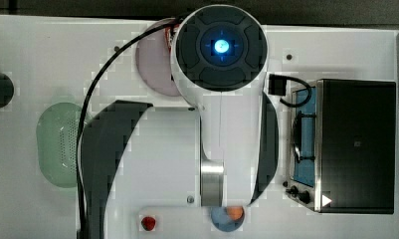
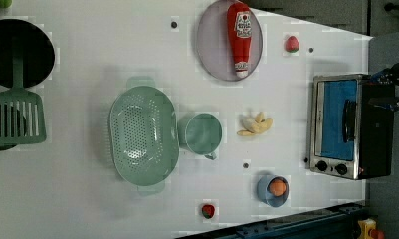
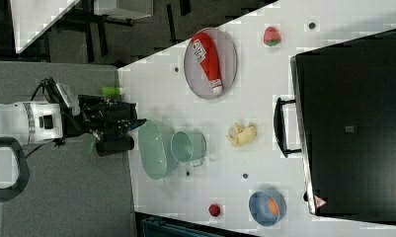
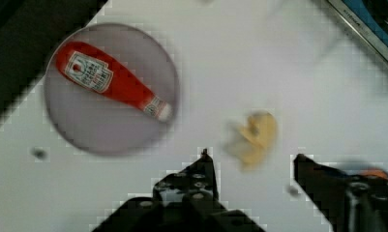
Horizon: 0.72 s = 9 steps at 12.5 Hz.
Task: Pick Banana and place it in mug.
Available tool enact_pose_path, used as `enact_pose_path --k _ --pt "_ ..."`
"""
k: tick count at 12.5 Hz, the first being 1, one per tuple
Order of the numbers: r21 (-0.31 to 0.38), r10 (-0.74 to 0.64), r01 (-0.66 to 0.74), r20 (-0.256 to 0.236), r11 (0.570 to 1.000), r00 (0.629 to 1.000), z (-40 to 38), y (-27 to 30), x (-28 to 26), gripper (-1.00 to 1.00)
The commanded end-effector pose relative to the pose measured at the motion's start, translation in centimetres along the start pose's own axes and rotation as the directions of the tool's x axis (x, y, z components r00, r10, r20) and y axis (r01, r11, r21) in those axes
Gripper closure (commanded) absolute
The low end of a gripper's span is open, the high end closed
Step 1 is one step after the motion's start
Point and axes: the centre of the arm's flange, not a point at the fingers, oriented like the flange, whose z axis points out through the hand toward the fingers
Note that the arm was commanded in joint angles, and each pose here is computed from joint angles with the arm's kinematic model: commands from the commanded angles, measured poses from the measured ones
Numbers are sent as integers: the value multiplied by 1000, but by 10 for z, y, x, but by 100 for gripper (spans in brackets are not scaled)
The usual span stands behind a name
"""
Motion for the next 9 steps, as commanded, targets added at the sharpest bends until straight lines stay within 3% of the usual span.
enact_pose_path --k 1,2,4,9 --pt "-9 28 -28 -6 1000 1000 -72 123 -73 -76" --pt "-21 27 -27 4 999 1000 -64 121 -72 -100" --pt "-41 24 -24 20 999 999 -34 113 -67 -100" --pt "-14 9 -9 -2 1000 1000 83 83 -48 -100"
